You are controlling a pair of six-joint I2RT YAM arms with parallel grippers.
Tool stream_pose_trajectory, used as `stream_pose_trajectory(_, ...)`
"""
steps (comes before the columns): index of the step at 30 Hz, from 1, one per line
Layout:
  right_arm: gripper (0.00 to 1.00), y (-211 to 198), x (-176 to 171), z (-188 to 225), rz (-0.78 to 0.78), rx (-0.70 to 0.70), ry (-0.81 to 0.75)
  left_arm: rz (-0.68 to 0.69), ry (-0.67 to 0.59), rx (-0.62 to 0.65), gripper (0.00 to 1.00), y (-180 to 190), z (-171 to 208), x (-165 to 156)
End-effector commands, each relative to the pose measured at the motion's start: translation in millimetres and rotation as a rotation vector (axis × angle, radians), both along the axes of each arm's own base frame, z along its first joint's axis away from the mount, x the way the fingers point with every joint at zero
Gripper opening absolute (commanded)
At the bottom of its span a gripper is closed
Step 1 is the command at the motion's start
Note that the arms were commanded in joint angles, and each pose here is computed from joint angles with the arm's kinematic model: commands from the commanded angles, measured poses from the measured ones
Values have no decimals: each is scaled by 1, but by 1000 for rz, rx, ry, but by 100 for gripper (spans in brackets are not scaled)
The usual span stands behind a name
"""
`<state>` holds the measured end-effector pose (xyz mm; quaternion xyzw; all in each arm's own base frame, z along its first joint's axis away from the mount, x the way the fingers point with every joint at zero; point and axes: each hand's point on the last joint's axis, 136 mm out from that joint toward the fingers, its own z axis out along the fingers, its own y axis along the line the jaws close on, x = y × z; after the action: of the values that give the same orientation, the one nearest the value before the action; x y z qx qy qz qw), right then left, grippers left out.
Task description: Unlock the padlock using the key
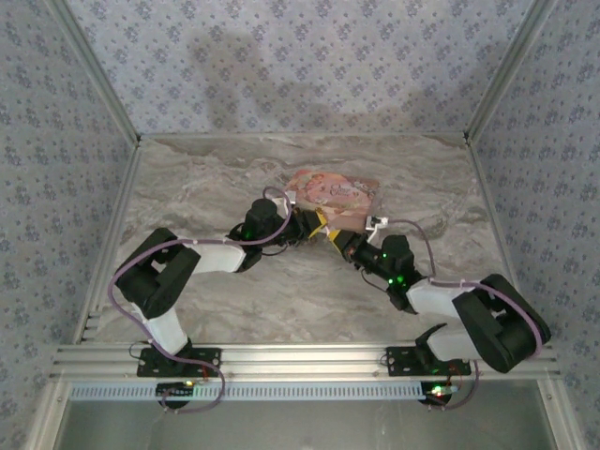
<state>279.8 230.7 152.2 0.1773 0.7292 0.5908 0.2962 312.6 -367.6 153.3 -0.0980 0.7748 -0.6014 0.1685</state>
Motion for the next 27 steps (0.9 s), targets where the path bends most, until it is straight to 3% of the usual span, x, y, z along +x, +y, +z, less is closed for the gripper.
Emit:
stream_pose_trajectory(1, 0, -3, -7, -1, 8, -32, -3, -48, -44, -78, 9, -7, 24, -7)
stream_pose_trajectory(27, 0, 5, 1, 4, 57, -39, -7, -67, -47, -90, 8, -10, 25, -9)
